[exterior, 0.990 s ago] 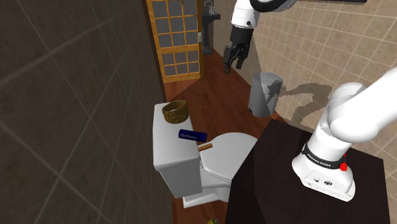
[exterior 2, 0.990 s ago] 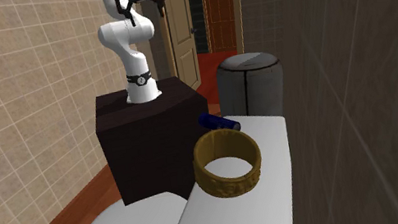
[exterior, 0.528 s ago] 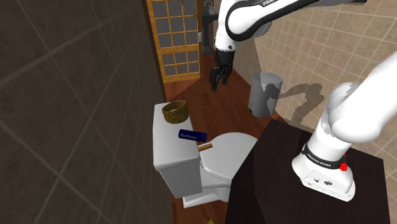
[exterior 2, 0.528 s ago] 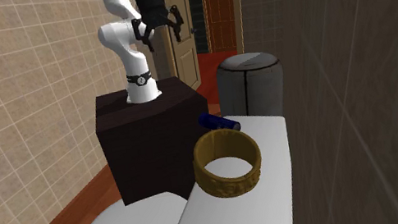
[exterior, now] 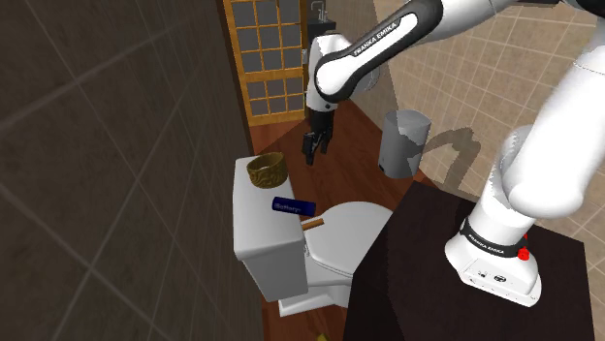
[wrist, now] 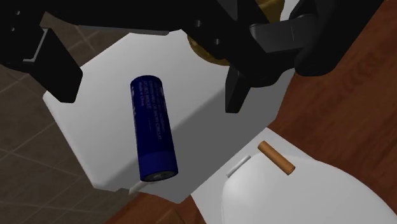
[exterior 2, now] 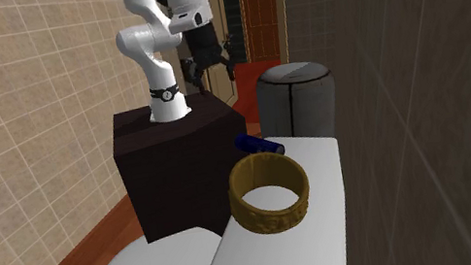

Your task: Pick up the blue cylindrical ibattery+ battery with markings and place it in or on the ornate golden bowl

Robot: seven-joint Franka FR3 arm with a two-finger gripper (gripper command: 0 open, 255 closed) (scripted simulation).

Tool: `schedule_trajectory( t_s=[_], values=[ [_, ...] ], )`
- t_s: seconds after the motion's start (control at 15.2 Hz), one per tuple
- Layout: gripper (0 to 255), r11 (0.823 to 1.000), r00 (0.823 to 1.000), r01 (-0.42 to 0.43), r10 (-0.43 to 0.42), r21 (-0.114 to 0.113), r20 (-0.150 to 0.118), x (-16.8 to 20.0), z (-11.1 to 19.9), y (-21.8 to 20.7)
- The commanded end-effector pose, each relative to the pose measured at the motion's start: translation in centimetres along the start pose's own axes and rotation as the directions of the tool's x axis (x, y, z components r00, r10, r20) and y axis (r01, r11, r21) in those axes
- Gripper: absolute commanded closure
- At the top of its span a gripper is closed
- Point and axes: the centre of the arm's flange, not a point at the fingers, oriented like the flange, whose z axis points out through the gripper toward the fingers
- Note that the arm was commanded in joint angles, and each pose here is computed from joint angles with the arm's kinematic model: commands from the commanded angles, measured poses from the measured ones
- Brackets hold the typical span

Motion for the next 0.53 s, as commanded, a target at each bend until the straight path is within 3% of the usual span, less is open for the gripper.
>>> schedule_trajectory(
  t_s=[0.0, 0.46],
  values=[
    [0, 1.0, 1.0, 0.026, -0.026, 0.004, 0.011, 1.5, 2.4, -0.4],
    [0, 0.993, 0.992, 0.114, -0.115, 0.021, 0.051, 5.4, 10.9, -2.2]
  ],
)
